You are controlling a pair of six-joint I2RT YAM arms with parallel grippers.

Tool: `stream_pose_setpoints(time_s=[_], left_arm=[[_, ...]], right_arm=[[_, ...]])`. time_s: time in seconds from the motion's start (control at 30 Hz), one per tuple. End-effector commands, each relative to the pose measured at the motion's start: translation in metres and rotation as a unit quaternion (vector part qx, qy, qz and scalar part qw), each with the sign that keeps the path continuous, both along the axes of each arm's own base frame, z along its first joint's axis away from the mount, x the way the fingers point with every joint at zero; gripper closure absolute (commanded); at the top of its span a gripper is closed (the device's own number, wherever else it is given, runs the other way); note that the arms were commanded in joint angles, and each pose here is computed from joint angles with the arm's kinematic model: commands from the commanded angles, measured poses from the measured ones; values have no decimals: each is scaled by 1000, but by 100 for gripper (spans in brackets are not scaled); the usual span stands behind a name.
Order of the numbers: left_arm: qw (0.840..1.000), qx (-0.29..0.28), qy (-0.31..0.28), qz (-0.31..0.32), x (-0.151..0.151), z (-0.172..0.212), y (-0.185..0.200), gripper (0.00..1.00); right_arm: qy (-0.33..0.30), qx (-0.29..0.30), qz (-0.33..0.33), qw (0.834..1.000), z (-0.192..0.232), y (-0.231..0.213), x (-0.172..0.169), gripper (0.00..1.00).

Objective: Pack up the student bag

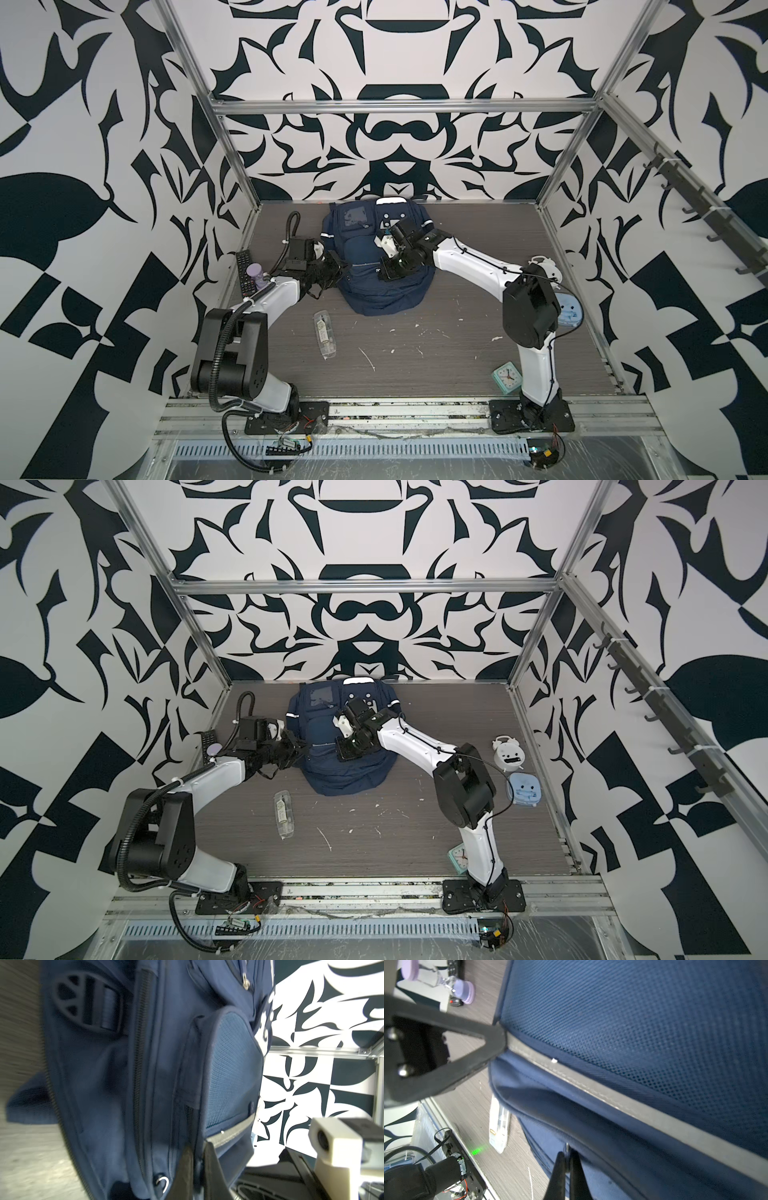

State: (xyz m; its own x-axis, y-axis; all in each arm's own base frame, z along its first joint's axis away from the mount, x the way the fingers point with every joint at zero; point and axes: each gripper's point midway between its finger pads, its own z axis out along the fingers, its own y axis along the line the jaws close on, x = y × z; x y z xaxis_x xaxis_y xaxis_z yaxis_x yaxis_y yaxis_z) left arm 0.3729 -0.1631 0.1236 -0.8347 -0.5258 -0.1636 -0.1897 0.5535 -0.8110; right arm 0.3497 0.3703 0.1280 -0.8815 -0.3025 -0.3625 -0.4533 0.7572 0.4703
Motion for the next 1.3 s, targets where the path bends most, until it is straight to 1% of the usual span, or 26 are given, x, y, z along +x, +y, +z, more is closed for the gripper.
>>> stream_pose_setpoints(time_s=[0.0, 0.1, 0.27, 0.47, 0.57, 0.7, 0.77, 0.83, 0.97, 1.07, 1.13, 1.27], left_arm=[[998, -17, 8, -58, -14, 2, -36, 100], [997, -19, -1, -76, -11, 11, -54, 100], [996, -24, -9, -84, 0, 20, -66, 100], [996, -26, -8, -90, 6, 21, -76, 100], [996, -24, -8, -91, 6, 21, -79, 100], [995, -23, -6, -93, 5, 19, -80, 100], [996, -18, -4, -92, 4, 17, -79, 96], [995, -15, -2, -96, 2, 16, -79, 90], [996, 10, 2, -89, 1, 12, -66, 70], [997, 22, 2, -76, 6, 10, -50, 60], [997, 30, 2, -70, 11, 10, -41, 58], [996, 46, -1, -70, 23, 7, -33, 58]], right_arm=[[-54, 11, -13, 998, 31, -15, 13, 100], [-40, 2, -11, 999, 22, -23, 2, 100], [-33, -2, 2, 999, 17, -26, -17, 100], [-34, 17, 40, 998, 21, 5, -40, 100], [-37, 26, 52, 998, 24, 23, -41, 100], [-34, 36, 48, 998, 25, 41, -30, 100], [-40, 44, 45, 997, 30, 46, -25, 100], [-46, 44, 40, 997, 33, 46, -21, 100], [-49, 41, 30, 998, 36, 34, -20, 100], [-47, 35, 21, 998, 34, 19, -24, 100], [-45, 32, 17, 998, 34, 10, -28, 100], [-44, 17, 2, 999, 23, -12, -36, 100]])
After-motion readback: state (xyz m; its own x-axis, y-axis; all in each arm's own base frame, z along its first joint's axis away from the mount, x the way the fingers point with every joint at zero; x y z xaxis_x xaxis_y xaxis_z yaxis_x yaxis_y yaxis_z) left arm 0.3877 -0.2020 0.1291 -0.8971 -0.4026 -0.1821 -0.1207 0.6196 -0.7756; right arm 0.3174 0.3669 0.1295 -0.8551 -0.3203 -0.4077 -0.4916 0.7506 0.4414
